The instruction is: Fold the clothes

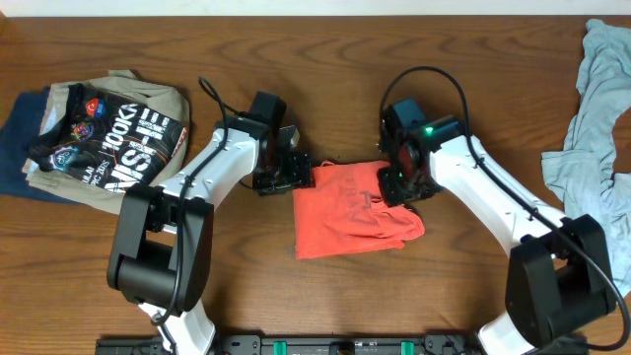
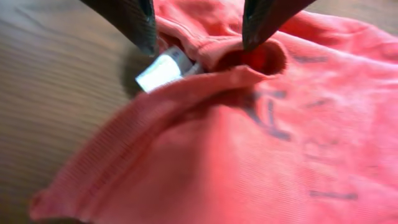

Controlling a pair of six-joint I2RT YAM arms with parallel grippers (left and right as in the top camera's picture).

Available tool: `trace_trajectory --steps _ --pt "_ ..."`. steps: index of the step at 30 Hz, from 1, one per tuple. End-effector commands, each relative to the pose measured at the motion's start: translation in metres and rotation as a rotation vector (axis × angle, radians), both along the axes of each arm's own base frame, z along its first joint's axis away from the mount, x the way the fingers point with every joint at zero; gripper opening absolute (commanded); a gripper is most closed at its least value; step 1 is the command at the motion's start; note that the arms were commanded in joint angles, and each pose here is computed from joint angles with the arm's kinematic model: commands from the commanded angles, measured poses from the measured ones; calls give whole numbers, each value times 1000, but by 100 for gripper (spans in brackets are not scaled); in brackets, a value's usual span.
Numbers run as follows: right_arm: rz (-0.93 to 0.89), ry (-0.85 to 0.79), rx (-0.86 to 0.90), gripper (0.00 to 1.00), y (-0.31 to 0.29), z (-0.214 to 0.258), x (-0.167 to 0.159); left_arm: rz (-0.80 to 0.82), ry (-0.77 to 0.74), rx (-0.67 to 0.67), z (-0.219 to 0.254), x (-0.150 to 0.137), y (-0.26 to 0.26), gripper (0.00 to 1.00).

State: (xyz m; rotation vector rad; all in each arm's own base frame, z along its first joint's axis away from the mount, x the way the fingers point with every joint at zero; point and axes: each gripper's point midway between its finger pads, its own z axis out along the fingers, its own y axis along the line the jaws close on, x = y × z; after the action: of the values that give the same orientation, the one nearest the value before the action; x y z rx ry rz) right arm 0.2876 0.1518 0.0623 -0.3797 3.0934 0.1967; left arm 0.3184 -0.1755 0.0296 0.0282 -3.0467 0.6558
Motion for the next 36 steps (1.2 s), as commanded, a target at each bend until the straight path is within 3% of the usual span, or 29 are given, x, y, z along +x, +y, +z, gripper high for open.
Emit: trace_trajectory --steps 1,7,12,21,24,29,36 --pt "41 34 43 45 11 -6 -6 -7 12 18 -7 -4 3 69" --pt "73 55 13 40 18 -21 -9 -7 12 18 -7 -4 3 69" --pt "68 23 -79 1 3 -26 -2 -7 14 18 -7 -4 4 69" --pt "-282 45 -334 1 -70 -22 -3 -7 41 27 -10 -11 6 69" --pt "-314 73 -348 10 -83 -21 -6 -7 59 33 -13 -17 8 69" --pt "-344 120 -367 1 -97 -19 -14 -8 115 52 -26 -37 14 69" --pt "-360 177 -356 1 -100 -16 -25 13 163 122 -31 -51 34 69"
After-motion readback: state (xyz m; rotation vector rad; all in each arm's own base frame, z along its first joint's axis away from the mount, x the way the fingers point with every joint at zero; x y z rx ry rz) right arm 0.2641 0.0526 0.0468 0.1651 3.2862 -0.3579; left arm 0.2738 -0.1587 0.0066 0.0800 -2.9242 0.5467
